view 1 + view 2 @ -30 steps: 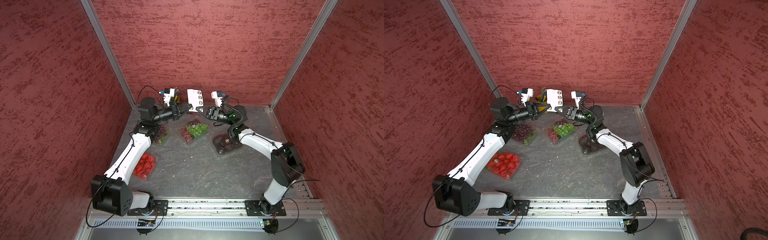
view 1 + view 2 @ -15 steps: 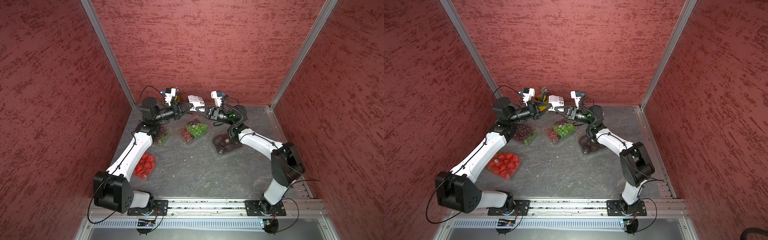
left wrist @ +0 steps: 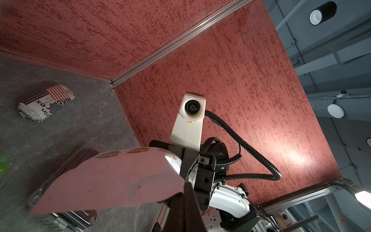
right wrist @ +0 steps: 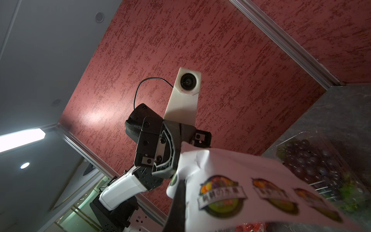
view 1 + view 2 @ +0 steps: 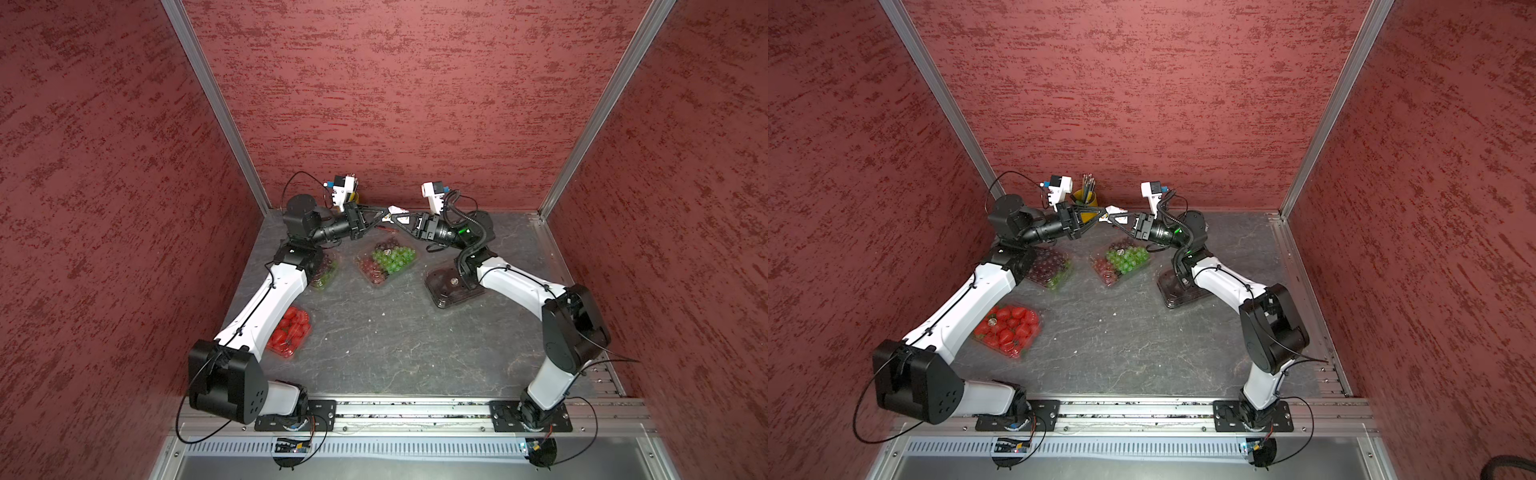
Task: Label fruit boxes
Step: Adjust the label sticker.
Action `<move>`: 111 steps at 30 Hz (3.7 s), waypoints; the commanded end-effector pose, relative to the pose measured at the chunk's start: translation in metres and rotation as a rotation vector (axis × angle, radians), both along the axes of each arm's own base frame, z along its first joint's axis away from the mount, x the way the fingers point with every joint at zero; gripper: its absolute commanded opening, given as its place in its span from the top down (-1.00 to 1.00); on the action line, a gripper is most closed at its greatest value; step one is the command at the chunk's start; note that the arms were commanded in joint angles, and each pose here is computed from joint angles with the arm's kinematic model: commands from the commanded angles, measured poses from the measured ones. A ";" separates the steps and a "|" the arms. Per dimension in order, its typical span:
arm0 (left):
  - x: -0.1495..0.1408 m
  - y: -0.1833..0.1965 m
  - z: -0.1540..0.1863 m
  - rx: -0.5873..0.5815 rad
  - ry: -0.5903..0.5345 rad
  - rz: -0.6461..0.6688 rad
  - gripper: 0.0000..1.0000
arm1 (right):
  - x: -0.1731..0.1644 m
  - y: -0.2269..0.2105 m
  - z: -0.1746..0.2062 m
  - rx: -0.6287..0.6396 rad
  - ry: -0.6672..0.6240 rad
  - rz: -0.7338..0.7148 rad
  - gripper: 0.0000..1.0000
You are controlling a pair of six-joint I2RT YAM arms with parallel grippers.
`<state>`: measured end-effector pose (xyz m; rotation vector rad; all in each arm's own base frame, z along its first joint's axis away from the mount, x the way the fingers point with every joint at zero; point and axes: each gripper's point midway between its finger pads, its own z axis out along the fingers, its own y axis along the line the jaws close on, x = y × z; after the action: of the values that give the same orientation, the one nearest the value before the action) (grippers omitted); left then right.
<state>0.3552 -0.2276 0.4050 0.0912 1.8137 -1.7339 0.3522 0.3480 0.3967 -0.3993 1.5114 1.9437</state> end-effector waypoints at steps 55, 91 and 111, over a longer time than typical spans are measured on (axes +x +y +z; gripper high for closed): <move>-0.015 -0.005 0.021 -0.062 -0.047 -0.043 1.00 | -0.009 0.003 0.009 0.003 -0.046 0.012 1.00; -0.010 0.005 -0.003 -0.032 0.005 -0.008 0.84 | -0.018 -0.003 0.022 0.031 -0.074 0.005 1.00; -0.016 0.011 0.001 -0.056 0.003 0.002 0.73 | -0.017 -0.003 0.023 0.024 -0.078 -0.001 1.00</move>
<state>0.3429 -0.2129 0.3958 0.0138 1.7968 -1.7729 0.3483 0.3487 0.4005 -0.4142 1.4931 1.9297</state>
